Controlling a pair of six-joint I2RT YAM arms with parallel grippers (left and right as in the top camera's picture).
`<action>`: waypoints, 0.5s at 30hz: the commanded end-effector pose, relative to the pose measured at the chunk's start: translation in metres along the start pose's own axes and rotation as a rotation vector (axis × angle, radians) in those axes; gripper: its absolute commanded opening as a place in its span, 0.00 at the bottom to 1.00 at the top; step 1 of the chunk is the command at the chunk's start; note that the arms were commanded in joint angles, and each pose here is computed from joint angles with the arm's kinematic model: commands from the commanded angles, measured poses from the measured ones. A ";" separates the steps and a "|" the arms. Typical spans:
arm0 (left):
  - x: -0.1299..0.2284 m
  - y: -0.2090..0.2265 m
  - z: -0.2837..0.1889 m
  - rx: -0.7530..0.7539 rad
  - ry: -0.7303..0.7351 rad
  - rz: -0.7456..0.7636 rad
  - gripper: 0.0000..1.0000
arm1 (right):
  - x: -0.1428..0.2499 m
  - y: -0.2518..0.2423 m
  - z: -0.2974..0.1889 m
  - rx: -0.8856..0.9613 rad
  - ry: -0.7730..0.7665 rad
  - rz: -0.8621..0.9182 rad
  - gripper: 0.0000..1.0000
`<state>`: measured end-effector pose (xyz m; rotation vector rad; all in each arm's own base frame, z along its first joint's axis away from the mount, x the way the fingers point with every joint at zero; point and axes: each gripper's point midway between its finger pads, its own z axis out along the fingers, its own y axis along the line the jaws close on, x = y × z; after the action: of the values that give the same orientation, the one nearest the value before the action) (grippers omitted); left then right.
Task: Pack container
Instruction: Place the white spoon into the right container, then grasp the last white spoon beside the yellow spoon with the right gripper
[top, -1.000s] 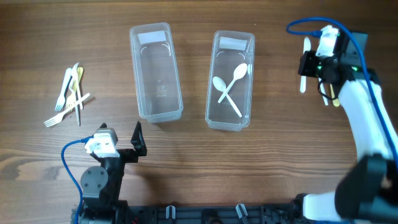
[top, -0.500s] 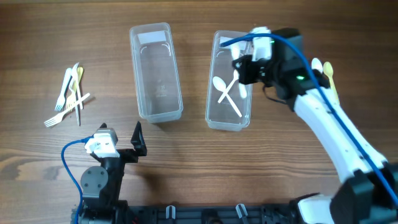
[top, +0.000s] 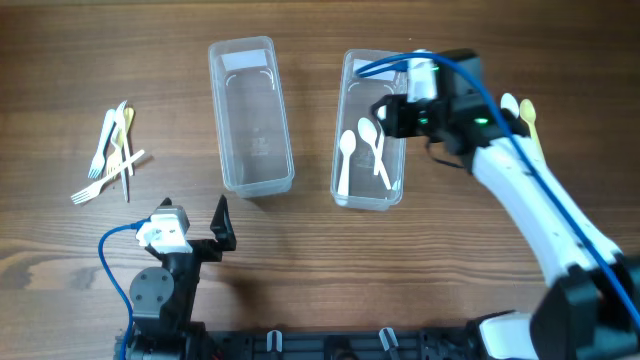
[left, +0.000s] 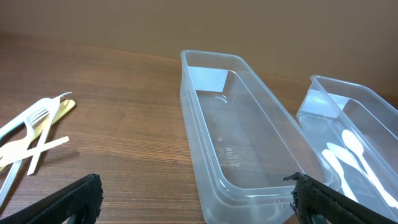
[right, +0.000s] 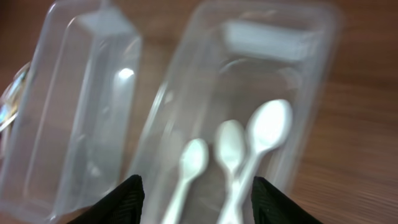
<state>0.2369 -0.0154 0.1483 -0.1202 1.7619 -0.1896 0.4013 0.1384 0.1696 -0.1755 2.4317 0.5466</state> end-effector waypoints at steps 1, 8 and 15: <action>0.001 -0.001 0.000 0.011 -0.003 0.022 1.00 | -0.054 -0.052 -0.094 0.219 -0.231 -0.087 0.56; 0.001 -0.001 0.000 0.011 -0.003 0.022 1.00 | -0.020 -0.195 -0.178 0.641 -0.172 0.024 0.48; 0.001 -0.001 0.000 0.011 -0.003 0.022 1.00 | 0.006 -0.245 -0.112 0.616 0.023 -0.005 0.47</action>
<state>0.2369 -0.0153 0.1482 -0.1205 1.7622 -0.1892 0.3858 -0.1248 0.1943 0.1361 2.4213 -0.1920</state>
